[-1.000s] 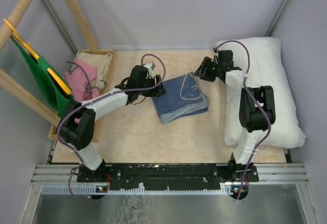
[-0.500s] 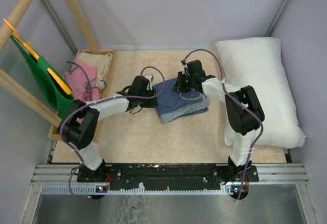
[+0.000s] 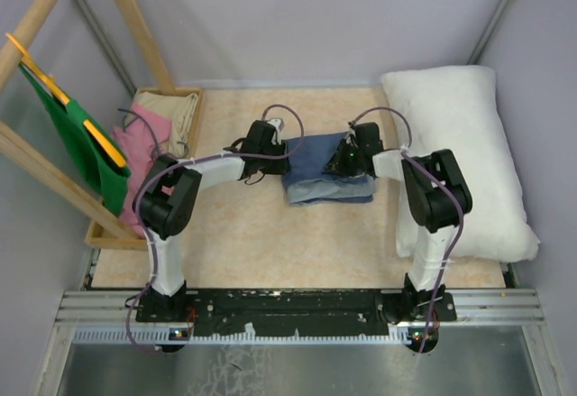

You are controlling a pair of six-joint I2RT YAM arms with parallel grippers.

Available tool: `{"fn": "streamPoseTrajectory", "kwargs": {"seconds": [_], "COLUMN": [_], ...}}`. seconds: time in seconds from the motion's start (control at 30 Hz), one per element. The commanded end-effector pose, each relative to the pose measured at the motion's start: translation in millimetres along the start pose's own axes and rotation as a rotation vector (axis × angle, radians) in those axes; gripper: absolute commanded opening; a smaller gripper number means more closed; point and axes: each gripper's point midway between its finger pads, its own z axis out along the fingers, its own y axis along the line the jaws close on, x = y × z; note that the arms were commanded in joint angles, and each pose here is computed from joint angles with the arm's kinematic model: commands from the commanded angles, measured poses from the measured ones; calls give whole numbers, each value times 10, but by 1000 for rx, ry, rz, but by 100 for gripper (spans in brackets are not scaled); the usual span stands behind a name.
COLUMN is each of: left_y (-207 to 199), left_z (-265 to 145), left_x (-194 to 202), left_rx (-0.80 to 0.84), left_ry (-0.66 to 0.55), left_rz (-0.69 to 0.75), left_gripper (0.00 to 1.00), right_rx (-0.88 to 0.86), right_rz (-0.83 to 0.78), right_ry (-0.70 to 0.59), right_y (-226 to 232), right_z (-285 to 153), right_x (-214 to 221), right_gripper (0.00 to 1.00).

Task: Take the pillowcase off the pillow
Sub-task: Move the pillowcase to the center of the board.

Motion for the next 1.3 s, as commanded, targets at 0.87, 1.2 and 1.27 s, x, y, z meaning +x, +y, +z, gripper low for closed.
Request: {"fn": "streamPoseTrajectory", "kwargs": {"seconds": [0.87,1.2,1.27], "left_y": [-1114,-999,-940], "left_z": [602,121,-114], "left_x": [-221,-879,-1089], "left_rx": [215,168,178], "left_ry": [-2,-152,-200], "left_rz": [11,78,84], "left_gripper": [53,92,99], "right_rx": [83,-101,-168], "right_rz": [121,-8,-29], "right_ry": [-295,-393,-413], "right_y": [-708,50,261], "right_z": [-618,-1144,-1268], "right_x": [-1092,-1467,-1540], "right_gripper": [0,63,81]}}
